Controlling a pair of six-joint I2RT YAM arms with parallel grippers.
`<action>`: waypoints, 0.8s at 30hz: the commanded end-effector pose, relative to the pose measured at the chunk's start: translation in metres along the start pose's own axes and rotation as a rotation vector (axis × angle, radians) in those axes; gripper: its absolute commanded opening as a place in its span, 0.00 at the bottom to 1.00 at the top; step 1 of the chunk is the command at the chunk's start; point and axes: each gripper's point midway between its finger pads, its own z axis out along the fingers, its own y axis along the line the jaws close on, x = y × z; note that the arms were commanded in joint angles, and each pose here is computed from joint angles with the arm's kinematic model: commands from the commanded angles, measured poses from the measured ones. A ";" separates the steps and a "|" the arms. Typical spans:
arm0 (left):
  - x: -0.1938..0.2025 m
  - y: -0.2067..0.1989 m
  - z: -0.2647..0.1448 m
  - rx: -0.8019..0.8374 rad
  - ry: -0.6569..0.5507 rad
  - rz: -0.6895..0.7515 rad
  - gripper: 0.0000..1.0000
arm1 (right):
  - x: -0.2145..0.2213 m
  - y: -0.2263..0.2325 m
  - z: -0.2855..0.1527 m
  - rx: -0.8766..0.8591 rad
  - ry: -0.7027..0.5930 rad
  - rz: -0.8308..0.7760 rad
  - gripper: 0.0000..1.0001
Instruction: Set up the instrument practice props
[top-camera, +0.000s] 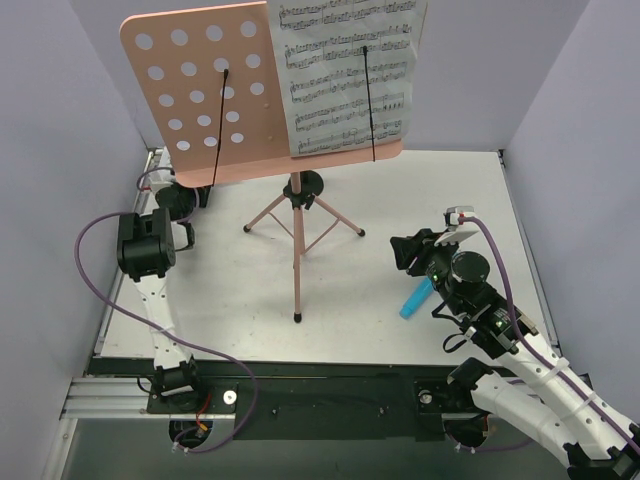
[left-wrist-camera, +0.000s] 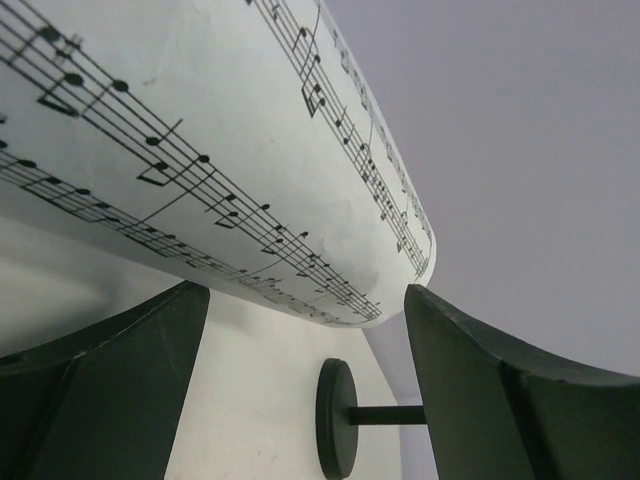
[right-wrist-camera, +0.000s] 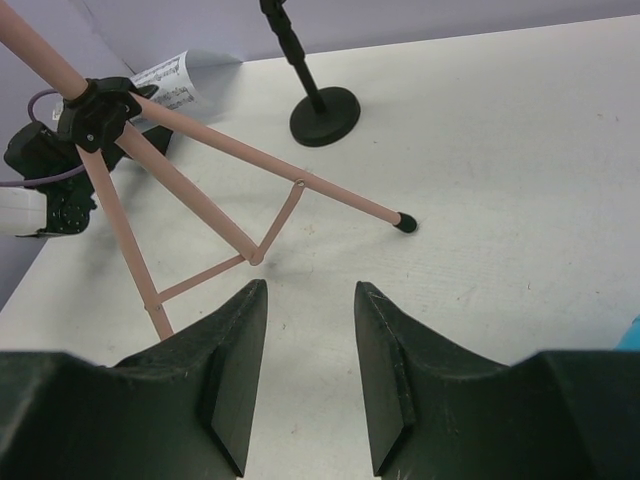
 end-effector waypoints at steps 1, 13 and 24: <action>-0.021 -0.039 0.001 0.035 -0.061 0.086 0.90 | -0.014 0.010 -0.001 -0.028 -0.030 0.010 0.36; -0.040 -0.083 0.004 0.145 -0.105 0.263 0.91 | -0.011 0.010 0.002 -0.028 -0.019 -0.001 0.36; -0.044 -0.156 0.005 0.357 -0.083 0.265 0.92 | -0.008 0.009 0.002 -0.024 -0.013 0.002 0.36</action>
